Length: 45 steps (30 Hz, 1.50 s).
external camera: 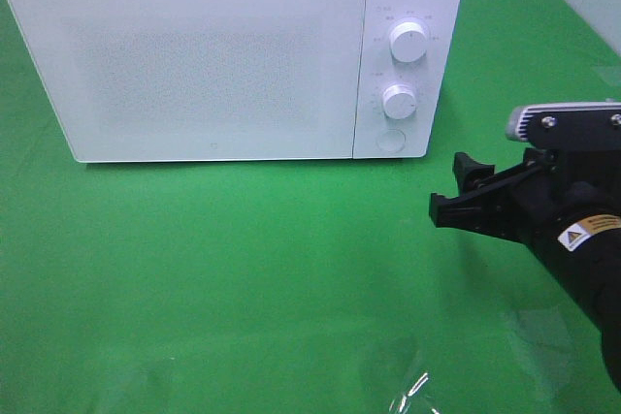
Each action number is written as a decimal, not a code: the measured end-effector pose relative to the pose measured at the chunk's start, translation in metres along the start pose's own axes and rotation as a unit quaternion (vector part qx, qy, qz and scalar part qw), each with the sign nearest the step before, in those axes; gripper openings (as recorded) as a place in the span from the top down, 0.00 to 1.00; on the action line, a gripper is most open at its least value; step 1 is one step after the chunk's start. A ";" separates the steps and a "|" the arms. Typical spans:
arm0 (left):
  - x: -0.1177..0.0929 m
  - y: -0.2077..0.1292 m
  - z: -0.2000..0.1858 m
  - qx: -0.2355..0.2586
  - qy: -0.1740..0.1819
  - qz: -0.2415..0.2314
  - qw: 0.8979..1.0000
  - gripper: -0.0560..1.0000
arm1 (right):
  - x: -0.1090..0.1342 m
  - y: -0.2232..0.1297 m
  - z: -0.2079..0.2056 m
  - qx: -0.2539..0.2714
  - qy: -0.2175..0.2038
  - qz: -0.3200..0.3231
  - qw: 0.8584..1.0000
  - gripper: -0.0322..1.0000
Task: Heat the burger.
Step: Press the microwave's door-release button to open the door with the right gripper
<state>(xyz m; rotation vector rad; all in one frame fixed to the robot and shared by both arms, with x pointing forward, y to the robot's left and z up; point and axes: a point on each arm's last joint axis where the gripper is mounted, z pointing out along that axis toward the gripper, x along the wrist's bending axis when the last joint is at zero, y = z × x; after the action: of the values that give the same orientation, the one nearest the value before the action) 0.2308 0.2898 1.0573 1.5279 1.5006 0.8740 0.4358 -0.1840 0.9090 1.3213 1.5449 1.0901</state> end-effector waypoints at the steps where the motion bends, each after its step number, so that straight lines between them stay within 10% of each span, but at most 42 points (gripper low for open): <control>1: 0.000 0.000 0.000 0.000 0.000 0.000 1.000 0.03 | 0.005 0.000 0.001 -0.001 0.005 -0.005 1.000 0.33; 20: 0.000 0.000 0.000 0.000 0.000 0.000 1.000 0.03 | 0.043 -0.001 0.019 0.001 0.040 -0.011 0.999 0.35; 29: 0.000 0.000 0.000 0.000 0.000 0.000 1.000 0.03 | 0.043 0.002 0.019 -0.005 0.039 0.184 0.982 0.49; 31: 0.000 0.000 0.000 0.000 0.000 0.000 1.000 0.03 | 0.045 0.002 0.020 0.008 0.039 0.328 0.944 0.59; 34: 0.000 0.000 0.000 0.000 0.000 0.000 1.000 0.03 | 0.045 0.002 0.020 0.011 0.039 0.368 0.929 0.62; 35: 0.000 0.000 0.000 0.000 0.000 0.000 1.000 0.03 | 0.045 0.001 0.020 0.019 0.037 0.445 0.894 0.68; 38: 0.000 0.000 0.000 0.000 0.000 0.000 1.000 0.03 | 0.045 0.001 0.020 0.022 0.035 0.500 0.865 0.73; 40: 0.000 0.000 0.000 0.000 0.000 0.000 1.000 0.03 | 0.045 0.000 0.020 0.030 0.031 0.603 0.797 0.83; 45: 0.000 0.000 0.000 0.000 0.000 0.000 1.000 0.03 | 0.046 -0.001 0.020 0.036 0.027 0.657 0.753 0.87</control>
<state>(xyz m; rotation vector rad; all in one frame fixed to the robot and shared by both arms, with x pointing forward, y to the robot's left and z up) 0.2308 0.2898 1.0573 1.5279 1.5006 0.8740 0.4492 -0.1367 0.9005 2.5330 0.4549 1.8488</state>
